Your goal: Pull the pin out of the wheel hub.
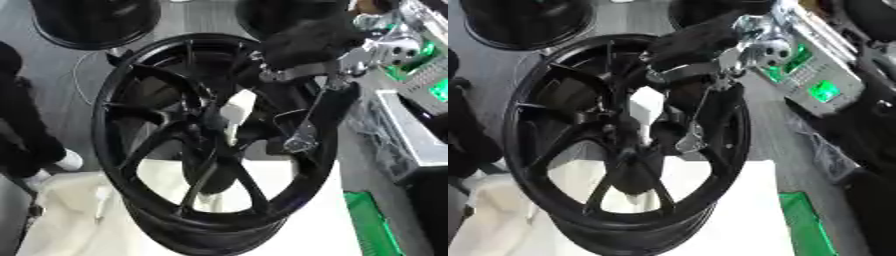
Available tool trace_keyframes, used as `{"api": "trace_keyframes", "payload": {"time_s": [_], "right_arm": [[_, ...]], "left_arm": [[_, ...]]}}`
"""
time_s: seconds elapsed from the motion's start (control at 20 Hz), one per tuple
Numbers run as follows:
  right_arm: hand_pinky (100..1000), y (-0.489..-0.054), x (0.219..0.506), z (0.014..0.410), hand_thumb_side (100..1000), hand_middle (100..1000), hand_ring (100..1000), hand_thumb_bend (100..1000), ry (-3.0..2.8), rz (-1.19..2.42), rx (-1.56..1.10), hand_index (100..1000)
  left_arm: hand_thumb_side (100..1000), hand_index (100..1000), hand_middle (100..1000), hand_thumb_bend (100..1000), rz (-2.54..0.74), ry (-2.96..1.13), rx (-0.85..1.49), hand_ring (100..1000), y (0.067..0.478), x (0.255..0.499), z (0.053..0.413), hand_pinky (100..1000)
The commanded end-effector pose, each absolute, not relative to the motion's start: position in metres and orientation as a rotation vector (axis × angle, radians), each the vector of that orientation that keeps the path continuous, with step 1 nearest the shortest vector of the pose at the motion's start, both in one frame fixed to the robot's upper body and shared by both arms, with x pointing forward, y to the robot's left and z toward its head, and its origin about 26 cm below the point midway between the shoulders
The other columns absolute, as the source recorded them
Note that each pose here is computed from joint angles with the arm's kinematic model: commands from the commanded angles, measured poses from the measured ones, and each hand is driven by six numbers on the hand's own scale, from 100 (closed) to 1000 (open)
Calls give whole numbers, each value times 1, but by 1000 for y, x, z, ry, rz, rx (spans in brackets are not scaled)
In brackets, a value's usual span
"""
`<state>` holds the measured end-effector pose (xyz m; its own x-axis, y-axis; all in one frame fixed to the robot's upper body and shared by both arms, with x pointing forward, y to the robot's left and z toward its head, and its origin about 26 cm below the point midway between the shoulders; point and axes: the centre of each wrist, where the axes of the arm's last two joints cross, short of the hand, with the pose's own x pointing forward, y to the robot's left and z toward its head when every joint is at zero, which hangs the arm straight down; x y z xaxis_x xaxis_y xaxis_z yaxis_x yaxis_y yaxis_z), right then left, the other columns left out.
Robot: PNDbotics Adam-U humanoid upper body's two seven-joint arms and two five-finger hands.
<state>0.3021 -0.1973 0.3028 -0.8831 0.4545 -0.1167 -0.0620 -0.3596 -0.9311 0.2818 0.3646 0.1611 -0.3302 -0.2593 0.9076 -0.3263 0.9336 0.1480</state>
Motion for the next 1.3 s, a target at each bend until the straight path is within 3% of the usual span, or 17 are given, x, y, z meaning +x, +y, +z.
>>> {"api": "trace_keyframes", "payload": {"time_s": [0.05,0.9,1.3], "right_arm": [[954,-201,299,314,416,821,899,412,-1589,2264,-628,910],[957,-205,319,290,450,826,905,399,-1565,2211,-702,917],[953,-209,327,285,432,813,901,351,-1559,2184,-730,915]], "left_arm": [[739,754,746,100,48,-1957,436,787,364,282,169,617],[745,752,736,100,64,-1951,443,784,363,281,166,617],[747,750,731,100,59,-1940,445,781,362,280,164,616]]}}
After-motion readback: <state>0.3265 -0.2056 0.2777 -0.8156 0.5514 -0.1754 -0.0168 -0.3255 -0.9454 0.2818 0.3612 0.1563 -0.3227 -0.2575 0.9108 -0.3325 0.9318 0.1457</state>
